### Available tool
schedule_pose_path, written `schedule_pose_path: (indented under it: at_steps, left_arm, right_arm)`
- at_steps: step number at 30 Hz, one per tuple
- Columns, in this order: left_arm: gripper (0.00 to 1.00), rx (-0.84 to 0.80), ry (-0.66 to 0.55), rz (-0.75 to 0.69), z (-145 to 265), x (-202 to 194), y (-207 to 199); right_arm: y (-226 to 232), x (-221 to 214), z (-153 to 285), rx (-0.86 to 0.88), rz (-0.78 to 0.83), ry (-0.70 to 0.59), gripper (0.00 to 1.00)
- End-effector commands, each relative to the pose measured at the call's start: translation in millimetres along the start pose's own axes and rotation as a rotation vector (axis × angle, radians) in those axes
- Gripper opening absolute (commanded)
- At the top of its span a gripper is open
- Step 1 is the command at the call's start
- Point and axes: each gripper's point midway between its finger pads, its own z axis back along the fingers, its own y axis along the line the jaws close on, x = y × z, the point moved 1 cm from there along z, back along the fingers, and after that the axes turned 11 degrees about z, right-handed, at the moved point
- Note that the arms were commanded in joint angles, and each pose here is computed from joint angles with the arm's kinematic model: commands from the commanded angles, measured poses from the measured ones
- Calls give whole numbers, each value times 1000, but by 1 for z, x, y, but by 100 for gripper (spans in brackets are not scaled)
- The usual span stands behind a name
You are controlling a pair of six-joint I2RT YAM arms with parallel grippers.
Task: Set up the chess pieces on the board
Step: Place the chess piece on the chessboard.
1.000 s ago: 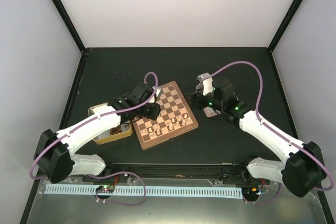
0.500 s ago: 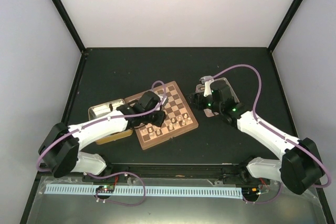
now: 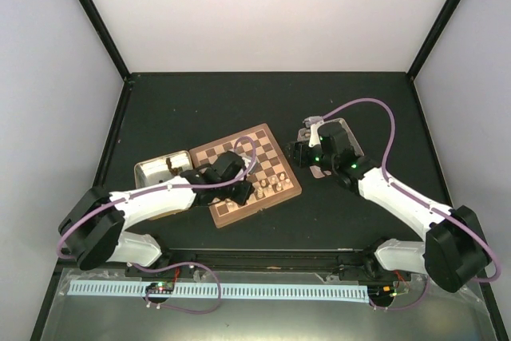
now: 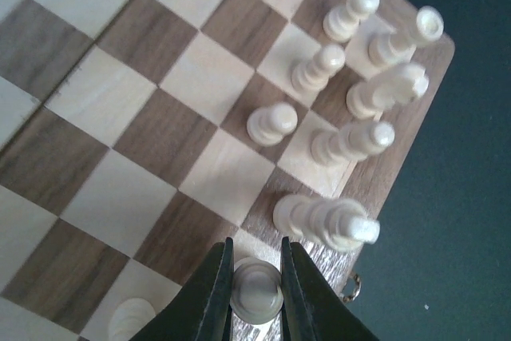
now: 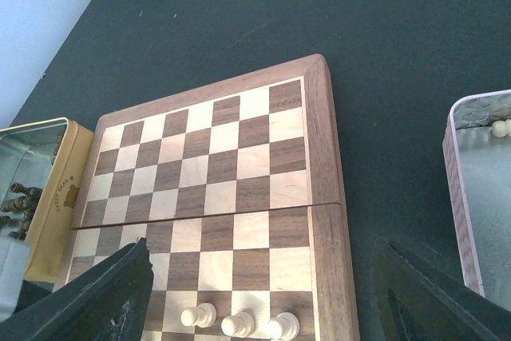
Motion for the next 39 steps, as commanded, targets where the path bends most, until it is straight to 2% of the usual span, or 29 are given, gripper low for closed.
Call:
schedule_pose_path:
  at_steps: [1,8,17,23,28,32,35,39]
  left_arm:
    - [6,-67,-35,-51,0,-2,-12]
    - [9,-72,-56,-71,1,-3,-12]
    - [31,-83,-74,-82,10,-1,-16]
    - [34,-120,-103,-79,23,7,-26]
    - [37,-73,-151,-55,35,21,-23]
    - [39,-11,-209,-12,50,35,-15]
    - [41,37,-288,41,68,51,-6]
    - [50,101,-411,140,99,70,15]
  right_arm:
    - [4,6,-1,23,2,-17,75]
    - [7,3,-3,40,3,-5,75]
    - [8,3,-4,49,7,3,75]
    - [9,3,-4,52,6,3,75]
    - [5,7,0,25,-6,-14,75]
    - [-12,11,8,-91,-44,-36,75]
    - [-45,11,17,-283,-92,-32,74]
    - [-86,-2,18,-401,-180,28,72]
